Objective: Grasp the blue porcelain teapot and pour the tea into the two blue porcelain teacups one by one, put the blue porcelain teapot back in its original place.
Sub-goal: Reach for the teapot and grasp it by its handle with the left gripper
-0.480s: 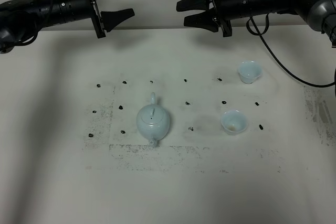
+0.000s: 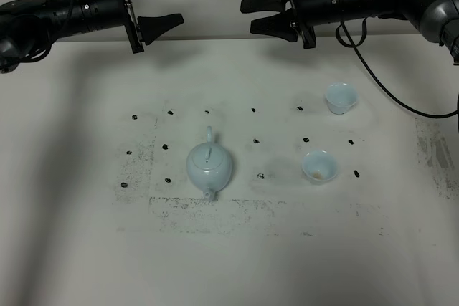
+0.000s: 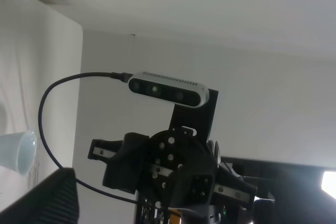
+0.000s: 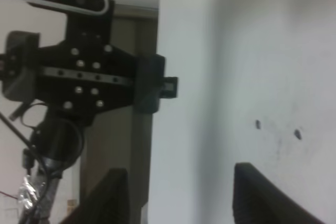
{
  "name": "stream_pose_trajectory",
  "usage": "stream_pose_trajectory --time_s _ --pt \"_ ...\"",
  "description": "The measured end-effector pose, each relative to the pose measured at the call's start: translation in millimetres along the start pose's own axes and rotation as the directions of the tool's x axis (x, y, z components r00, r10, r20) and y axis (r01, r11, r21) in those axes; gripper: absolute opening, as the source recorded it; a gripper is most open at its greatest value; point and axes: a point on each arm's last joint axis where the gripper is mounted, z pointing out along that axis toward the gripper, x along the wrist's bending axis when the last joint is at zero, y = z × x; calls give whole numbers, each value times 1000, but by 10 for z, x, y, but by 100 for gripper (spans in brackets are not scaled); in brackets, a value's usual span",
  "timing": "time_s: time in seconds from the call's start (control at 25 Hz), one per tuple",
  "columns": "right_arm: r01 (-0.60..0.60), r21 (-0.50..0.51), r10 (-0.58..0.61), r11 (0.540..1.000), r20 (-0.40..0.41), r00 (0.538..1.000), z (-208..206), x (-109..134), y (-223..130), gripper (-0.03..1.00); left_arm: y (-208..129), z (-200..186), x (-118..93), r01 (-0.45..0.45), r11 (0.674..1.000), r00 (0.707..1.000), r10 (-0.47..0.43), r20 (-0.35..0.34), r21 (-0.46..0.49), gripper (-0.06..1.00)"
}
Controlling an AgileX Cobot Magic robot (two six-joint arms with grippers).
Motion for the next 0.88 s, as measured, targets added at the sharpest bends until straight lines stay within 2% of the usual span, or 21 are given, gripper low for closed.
stream_pose_trajectory --time_s 0.4,0.56,0.72,0.88 --pt "43 -4 -43 999 6 999 -28 -11 11 47 0 0 1 -1 1000 1000 1 -1 0 76" --pt "110 13 -111 994 96 989 -111 -19 15 47 2 -60 -74 -29 1000 999 29 -27 -2 76" --pt "213 29 -214 977 219 952 -311 180 22 47 -62 -106 -341 -110 994 990 110 -87 13 76" --pt "347 45 -339 937 358 870 -618 561 5 47 -213 -155 -821 -227 973 963 229 -144 31 76"
